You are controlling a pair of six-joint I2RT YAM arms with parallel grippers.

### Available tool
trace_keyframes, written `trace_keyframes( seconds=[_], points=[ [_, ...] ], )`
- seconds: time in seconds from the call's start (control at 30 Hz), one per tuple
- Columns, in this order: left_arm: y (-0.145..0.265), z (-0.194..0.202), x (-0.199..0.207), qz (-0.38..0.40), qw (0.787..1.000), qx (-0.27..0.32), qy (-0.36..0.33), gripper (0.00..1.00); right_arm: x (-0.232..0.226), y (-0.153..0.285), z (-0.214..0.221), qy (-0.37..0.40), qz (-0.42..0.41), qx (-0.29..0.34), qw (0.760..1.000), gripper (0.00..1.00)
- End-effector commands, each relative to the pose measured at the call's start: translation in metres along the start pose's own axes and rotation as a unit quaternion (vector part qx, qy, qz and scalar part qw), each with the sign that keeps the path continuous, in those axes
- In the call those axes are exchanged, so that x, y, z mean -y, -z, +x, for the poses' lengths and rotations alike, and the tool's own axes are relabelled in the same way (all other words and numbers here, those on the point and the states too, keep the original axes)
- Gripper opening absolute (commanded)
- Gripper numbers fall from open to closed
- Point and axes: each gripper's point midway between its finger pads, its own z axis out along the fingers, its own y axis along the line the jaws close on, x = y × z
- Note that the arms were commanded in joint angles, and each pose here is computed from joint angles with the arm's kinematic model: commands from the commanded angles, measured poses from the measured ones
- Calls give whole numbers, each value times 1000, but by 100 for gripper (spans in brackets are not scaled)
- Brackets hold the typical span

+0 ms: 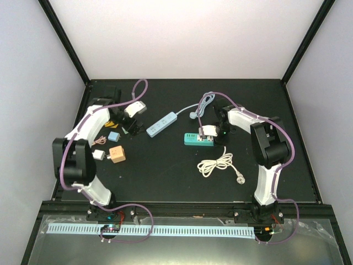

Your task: Pull the plug off the socket

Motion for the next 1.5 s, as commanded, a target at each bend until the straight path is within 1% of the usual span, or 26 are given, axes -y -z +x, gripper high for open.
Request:
trace_keyframes(
  seconds=[0.0,0.13,0.27,0.4,0.5,0.57,0.63,0.73,0.83,0.93,1.0,1.13,1.3,1.47],
  points=[
    [-29,-19,0,20,1000,-13,14,93,-11,-1,24,-13,-29,-37,999,80],
    [-54,-24,-4,17,999,-28,18,93,-5,25,7,-37,-18,15,999,85],
    [-71,-22,-13,15,998,-52,29,91,5,58,-14,-62,1,75,995,87],
    [-82,-19,-23,1,997,-71,26,85,14,96,-31,-85,34,136,986,88],
    [-90,-17,-22,4,996,-84,19,78,12,116,-36,-100,52,166,980,89],
    [-97,-14,-20,2,995,-97,14,78,11,129,-38,-113,67,180,975,89],
    [-103,-14,-17,-3,995,-105,4,78,12,144,-39,-139,82,202,966,89],
    [-111,-15,-16,-12,994,-112,-4,76,2,178,-48,-189,71,279,939,90],
    [-114,-20,-19,-23,993,-112,-9,66,-17,205,-56,-215,59,336,915,90],
    [-115,-28,-25,-37,994,-107,-8,50,-35,211,-57,-227,62,355,905,90],
    [-117,-33,-28,-41,994,-104,-10,44,-41,211,-54,-233,73,358,901,90],
    [-127,-39,-22,-28,993,-107,-25,36,-46,209,-40,-261,85,366,890,90],
    [-141,-52,-3,-12,992,-109,-66,30,-42,223,-30,-291,95,405,862,90],
    [-158,-71,16,9,989,-106,-99,27,-42,231,-29,-290,118,410,856,91]
  ],
)
